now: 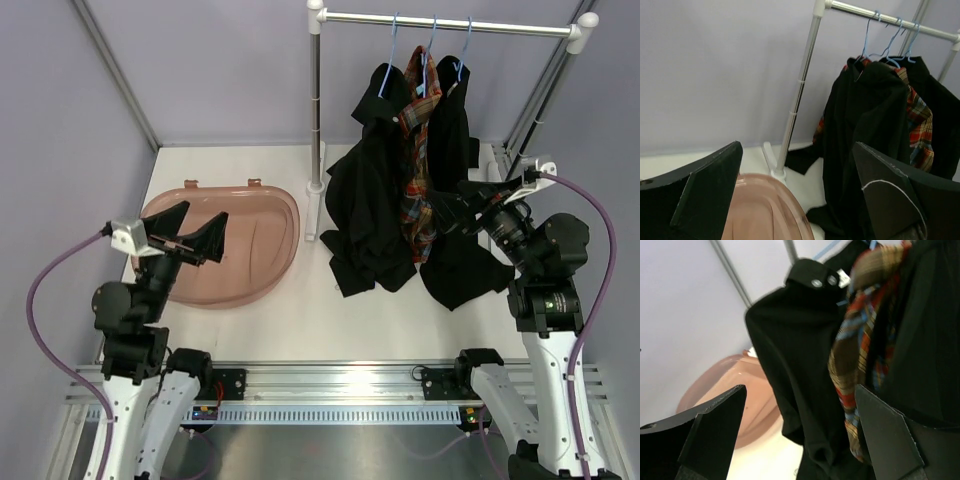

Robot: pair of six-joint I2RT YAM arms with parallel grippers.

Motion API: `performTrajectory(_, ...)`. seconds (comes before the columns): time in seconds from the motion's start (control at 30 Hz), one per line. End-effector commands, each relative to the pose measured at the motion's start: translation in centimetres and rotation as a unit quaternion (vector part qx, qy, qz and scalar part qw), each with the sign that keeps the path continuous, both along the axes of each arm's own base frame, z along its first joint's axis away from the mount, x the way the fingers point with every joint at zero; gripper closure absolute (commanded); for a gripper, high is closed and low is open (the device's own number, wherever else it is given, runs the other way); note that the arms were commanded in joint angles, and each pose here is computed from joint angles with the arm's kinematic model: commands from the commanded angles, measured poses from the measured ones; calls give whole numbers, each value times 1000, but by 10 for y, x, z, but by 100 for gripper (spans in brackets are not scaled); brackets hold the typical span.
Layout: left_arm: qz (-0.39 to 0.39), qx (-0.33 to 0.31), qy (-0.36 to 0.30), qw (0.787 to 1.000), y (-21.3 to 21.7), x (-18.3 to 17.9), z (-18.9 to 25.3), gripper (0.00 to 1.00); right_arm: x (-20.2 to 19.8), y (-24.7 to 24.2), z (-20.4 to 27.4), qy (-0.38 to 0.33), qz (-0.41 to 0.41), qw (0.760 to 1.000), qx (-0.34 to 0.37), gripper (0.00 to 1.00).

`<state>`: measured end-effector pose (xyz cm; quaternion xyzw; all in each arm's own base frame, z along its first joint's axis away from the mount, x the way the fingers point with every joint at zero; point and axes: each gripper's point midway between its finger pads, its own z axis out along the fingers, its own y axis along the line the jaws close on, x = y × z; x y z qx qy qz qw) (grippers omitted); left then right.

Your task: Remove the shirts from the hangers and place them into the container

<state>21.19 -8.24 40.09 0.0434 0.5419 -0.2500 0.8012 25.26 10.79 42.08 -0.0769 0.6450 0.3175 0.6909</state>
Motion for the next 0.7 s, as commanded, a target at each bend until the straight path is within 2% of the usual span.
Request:
performTrajectory(0.0,-14,-9,138,990,-5,10,-25,1,-5,-16,1,6,-49,999,-19,0)
performTrajectory(0.03,-19,0,215,976,-9,20,-52,1,-5,-21,3,6,-65,998,-19,0)
performTrajectory(0.07,-35,9,219,975,-14,15,-35,1,-6,-25,9,7,-75,997,-18,1)
performTrajectory(0.1,-70,43,251,965,-25,11,-47,1,-2,-33,12,22,-104,994,4,1)
performTrajectory(0.2,-72,39,289,954,-28,22,-49,1,-9,-30,30,15,-97,994,39,1)
performTrajectory(0.27,-66,38,288,955,-26,22,-44,1,-13,-33,36,26,-106,993,37,0)
performTrajectory(0.3,-52,31,286,956,-21,22,-40,1,-8,-38,35,39,-122,991,36,1)
performTrajectory(0.33,-43,25,289,956,-18,22,-37,1,-16,-40,50,24,-126,991,24,1)
performTrajectory(0.37,-32,20,292,956,-15,23,-35,1,-18,-42,44,33,-129,991,-8,1)
performTrajectory(0.47,51,-10,323,945,13,24,-36,1,-23,-55,64,23,-168,985,37,0)
performTrajectory(0.6,104,46,367,923,35,10,-43,1,-24,-36,84,-3,-111,992,51,0)
performTrajectory(0.67,141,55,370,917,49,8,-48,1,-6,-36,79,41,-117,992,39,1)
